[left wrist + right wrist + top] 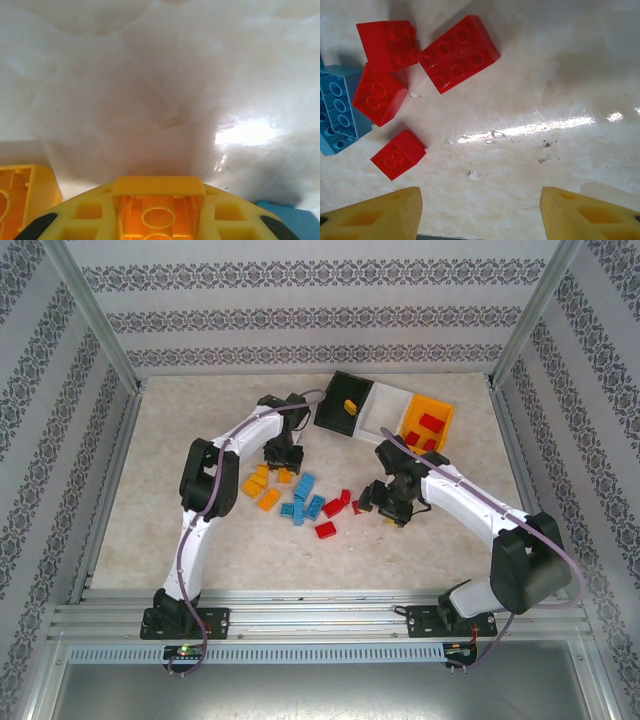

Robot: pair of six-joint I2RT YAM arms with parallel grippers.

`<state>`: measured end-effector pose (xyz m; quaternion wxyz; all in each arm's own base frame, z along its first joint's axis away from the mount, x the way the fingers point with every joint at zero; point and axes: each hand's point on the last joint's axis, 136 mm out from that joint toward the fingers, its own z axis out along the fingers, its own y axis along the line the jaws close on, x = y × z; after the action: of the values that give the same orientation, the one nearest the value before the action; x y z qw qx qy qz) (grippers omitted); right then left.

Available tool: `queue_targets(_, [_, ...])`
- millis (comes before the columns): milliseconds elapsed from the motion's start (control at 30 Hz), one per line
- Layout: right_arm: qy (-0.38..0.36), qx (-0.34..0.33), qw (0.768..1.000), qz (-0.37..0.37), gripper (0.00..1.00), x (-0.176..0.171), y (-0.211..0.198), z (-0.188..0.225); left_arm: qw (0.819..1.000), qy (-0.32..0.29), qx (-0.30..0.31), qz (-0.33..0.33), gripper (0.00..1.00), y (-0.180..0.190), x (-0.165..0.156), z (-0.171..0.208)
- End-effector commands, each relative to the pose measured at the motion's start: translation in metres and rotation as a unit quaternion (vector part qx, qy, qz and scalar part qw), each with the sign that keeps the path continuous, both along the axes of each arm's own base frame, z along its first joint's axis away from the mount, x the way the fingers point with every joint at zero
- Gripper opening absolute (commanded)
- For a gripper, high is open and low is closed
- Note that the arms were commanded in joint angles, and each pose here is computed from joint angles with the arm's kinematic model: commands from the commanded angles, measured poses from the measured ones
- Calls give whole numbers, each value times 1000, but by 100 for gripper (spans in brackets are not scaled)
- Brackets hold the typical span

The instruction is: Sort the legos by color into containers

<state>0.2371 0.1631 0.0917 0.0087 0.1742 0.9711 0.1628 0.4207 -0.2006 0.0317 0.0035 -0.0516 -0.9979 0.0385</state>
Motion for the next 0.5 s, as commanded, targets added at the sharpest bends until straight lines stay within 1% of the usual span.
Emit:
queue_targets(0, [5,-3,1000,-7,65,-3,-7,-3,999,-1,-35,32,24,-11,10,20])
queue_targets(100, [3,-2,1000,-19,64,-5,-12,-2,992,-20,-100,78,24,-26,33,44])
queue_targets(167, [2,-1,1000,-28,65,-6,-17,-2,979,-34,-167,115,24,-43,53,64])
queue_targets(200, [2,0,999,-36,65,-8,-20,-2,969,-44,-204,136,23,-52,65,74])
queue_targets(267, [3,3,999,-49,65,-12,-26,-3,942,-59,-278,179,24,-69,90,93])
queue_targets(333, [2,5,998,-62,65,-15,-31,-3,907,-69,-352,219,24,-87,117,109])
queue_targets(433, [-4,7,997,-81,65,-19,-39,-3,858,-86,-431,264,24,-105,153,127])
queue_targets(467, [-6,8,996,-86,65,-20,-41,-2,845,-88,-449,278,24,-109,163,129])
